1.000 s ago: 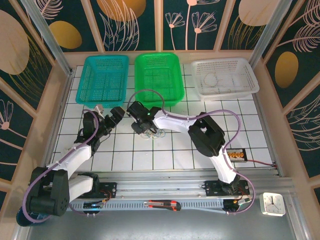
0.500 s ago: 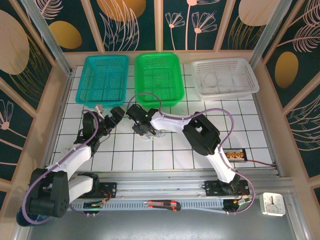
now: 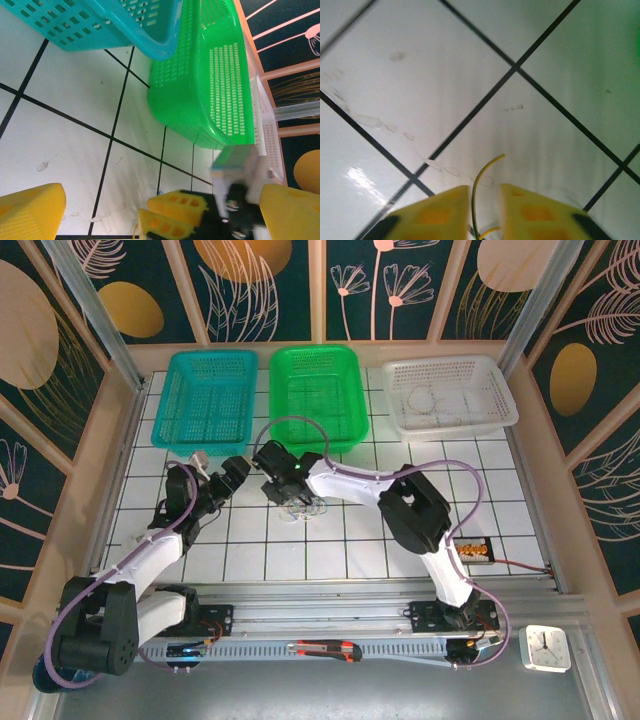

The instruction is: Untangle the cables

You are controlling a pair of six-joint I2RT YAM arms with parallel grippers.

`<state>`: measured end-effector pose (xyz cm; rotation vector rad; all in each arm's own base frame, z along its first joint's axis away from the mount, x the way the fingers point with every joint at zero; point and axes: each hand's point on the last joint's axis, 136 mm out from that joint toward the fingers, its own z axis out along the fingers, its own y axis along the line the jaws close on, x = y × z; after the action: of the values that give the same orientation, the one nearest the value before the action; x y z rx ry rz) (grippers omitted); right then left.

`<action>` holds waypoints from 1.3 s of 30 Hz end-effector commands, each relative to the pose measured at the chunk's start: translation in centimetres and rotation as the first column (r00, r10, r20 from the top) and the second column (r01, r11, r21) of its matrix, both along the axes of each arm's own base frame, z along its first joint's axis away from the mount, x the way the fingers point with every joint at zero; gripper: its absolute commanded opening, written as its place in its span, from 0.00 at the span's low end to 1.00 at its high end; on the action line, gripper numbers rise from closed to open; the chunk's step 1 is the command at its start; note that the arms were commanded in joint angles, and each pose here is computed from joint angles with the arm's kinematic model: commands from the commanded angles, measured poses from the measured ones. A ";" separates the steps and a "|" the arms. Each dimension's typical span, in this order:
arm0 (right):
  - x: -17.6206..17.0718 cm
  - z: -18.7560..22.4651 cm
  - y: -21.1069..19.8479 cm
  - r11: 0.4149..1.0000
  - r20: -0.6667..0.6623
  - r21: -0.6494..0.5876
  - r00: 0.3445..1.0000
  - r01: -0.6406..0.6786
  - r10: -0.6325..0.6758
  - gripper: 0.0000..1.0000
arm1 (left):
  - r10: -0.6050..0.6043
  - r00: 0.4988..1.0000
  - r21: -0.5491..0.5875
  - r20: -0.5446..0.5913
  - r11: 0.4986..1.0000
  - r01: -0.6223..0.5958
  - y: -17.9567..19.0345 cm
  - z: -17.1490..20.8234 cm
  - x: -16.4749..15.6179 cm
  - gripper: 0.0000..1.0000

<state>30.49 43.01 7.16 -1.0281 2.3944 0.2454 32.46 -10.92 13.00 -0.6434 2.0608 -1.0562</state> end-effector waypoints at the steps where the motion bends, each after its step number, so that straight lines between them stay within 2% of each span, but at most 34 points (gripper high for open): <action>1: -0.3 3.8 -0.3 0.995 0.023 0.096 0.999 0.028 -0.030 0.34 | -0.036 0.999 -0.012 0.022 0.999 0.036 -0.4 0.4 -0.2 0.99; 8: 0.0 5.4 -5.1 0.970 -0.010 0.185 0.988 0.156 -0.157 0.34 | -0.082 0.996 -0.028 0.035 0.996 0.083 -1.2 0.9 -0.4 0.99; 15: -0.3 2.4 -9.1 0.948 -0.108 0.199 0.967 0.249 -0.231 0.35 | -0.114 0.993 -0.062 0.042 0.991 0.116 -1.8 1.1 -0.8 0.99; 24: 0.0 0.5 -8.6 0.939 -0.155 0.214 0.958 0.271 -0.241 0.35 | -0.137 0.990 -0.077 0.038 0.987 0.140 -2.8 0.9 -1.3 0.99; 33: -0.2 0.6 -8.0 0.933 -0.178 0.238 0.956 0.270 -0.231 0.34 | -0.171 0.985 -0.074 0.026 0.982 0.172 -4.3 0.4 -1.4 0.99; 39: -0.5 -0.6 -8.1 0.936 -0.192 0.222 0.953 0.274 -0.234 0.28 | -0.188 0.982 -0.075 0.034 0.979 0.190 -5.3 0.9 -1.1 0.99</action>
<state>30.09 34.59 7.30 -0.6060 2.5213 0.5178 30.44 -15.60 12.00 -0.5036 2.1518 -1.2213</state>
